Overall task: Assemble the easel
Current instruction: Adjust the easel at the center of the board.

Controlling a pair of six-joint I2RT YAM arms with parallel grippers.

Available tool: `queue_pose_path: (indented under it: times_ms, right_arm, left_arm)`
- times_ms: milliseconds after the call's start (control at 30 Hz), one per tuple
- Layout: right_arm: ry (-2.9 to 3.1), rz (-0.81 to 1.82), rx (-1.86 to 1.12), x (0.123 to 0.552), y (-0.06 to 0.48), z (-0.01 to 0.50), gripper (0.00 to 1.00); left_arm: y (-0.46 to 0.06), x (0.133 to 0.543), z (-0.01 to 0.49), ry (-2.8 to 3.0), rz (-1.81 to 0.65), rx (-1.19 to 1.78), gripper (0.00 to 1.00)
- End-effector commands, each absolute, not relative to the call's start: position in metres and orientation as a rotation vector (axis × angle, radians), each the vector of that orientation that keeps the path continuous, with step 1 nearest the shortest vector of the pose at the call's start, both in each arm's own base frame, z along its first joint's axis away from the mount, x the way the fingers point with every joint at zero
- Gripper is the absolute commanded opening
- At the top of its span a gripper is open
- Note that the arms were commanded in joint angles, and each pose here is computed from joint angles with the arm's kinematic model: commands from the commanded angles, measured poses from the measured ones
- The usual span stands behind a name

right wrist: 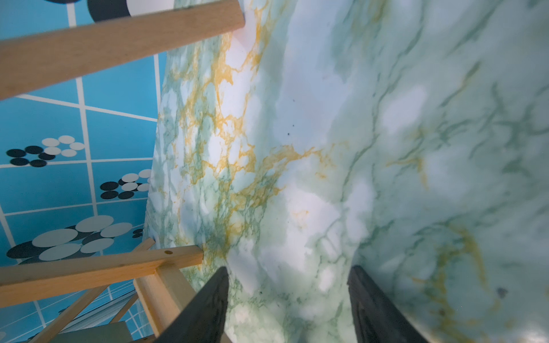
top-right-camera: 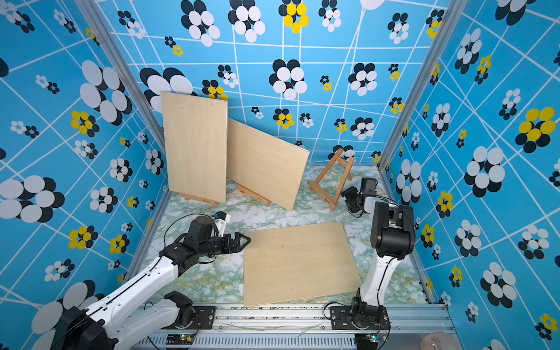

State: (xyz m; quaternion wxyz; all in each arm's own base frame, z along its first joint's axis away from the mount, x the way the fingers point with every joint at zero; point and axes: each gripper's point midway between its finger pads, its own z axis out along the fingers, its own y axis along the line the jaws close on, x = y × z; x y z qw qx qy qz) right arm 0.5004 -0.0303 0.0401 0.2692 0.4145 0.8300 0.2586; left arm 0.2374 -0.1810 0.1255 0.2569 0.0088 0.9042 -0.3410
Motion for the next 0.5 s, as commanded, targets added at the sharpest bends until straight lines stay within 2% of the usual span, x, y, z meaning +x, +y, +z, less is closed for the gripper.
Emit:
queue_pose_path:
  times_ms: [0, 467]
  right_arm:
    - [2.357, 0.646, 1.214, 0.477, -0.025, -0.002, 0.67]
    - [2.394, 0.643, 1.172, 0.479, 0.002, -0.004, 0.67]
  left_arm:
    - [-0.179, 0.241, 0.12, 2.45, -0.911, 0.028, 0.99]
    - [-0.177, 0.238, 0.117, 2.449, -0.914, 0.014, 0.99]
